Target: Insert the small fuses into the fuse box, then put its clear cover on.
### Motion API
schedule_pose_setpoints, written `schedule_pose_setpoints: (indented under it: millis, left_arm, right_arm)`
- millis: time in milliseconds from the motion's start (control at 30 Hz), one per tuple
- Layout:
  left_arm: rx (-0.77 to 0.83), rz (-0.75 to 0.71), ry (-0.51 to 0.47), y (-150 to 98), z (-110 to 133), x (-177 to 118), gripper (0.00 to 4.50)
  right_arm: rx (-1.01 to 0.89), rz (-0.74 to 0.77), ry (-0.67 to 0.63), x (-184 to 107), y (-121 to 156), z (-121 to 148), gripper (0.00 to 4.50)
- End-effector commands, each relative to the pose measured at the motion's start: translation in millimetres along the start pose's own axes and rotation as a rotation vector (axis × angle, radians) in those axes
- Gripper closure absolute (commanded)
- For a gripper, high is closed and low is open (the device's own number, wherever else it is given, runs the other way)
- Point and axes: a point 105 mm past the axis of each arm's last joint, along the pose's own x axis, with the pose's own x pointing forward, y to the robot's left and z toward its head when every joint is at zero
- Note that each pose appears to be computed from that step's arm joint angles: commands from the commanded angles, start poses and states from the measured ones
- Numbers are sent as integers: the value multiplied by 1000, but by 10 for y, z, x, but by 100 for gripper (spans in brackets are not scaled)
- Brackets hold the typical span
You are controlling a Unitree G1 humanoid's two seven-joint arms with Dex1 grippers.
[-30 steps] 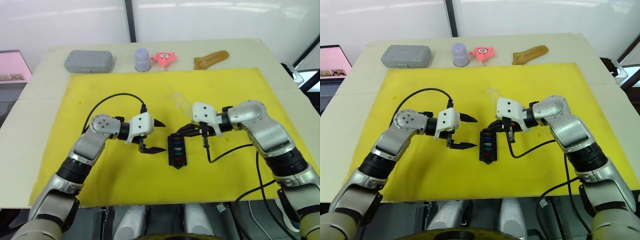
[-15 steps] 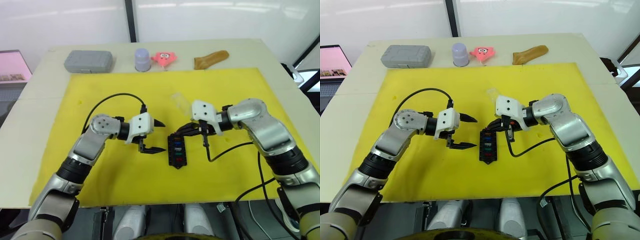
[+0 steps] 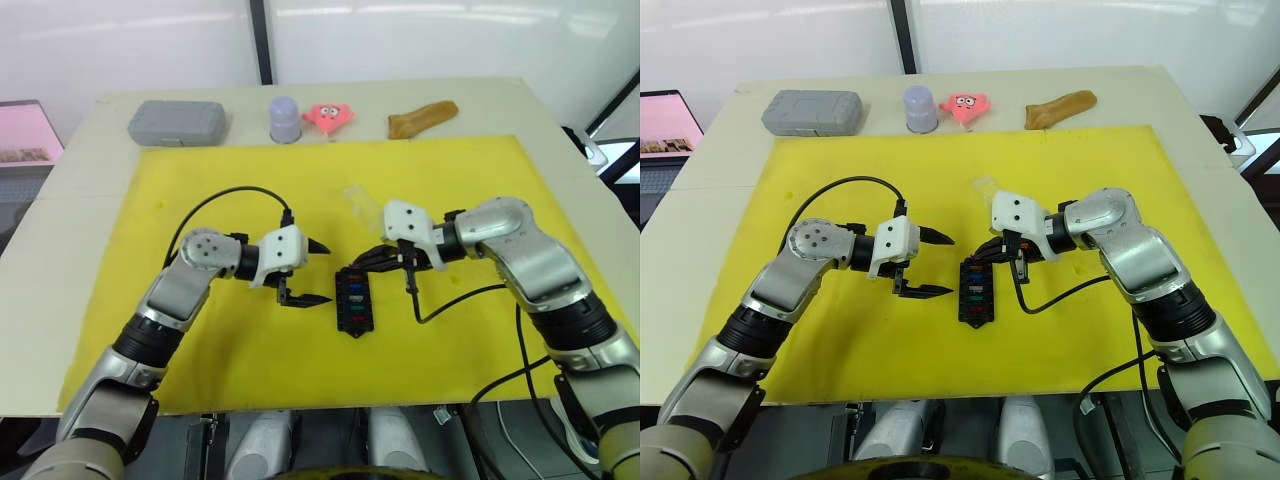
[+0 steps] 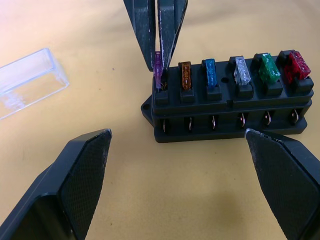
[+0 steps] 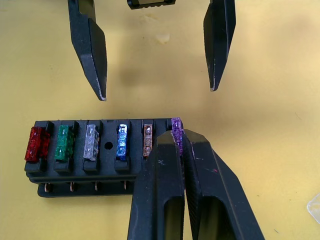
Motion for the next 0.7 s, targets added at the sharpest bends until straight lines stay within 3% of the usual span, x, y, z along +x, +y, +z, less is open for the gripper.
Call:
schedule_pose_setpoints:
  millis: [33, 700]
  left_arm:
    - [37, 9, -16, 20, 79, -6, 1]
    - [56, 8, -25, -6, 107, 11, 1]
  right_arm:
    - [-31, -1, -12, -21, -4, 83, 450]
    - [-27, -19, 10, -12, 2, 75, 450]
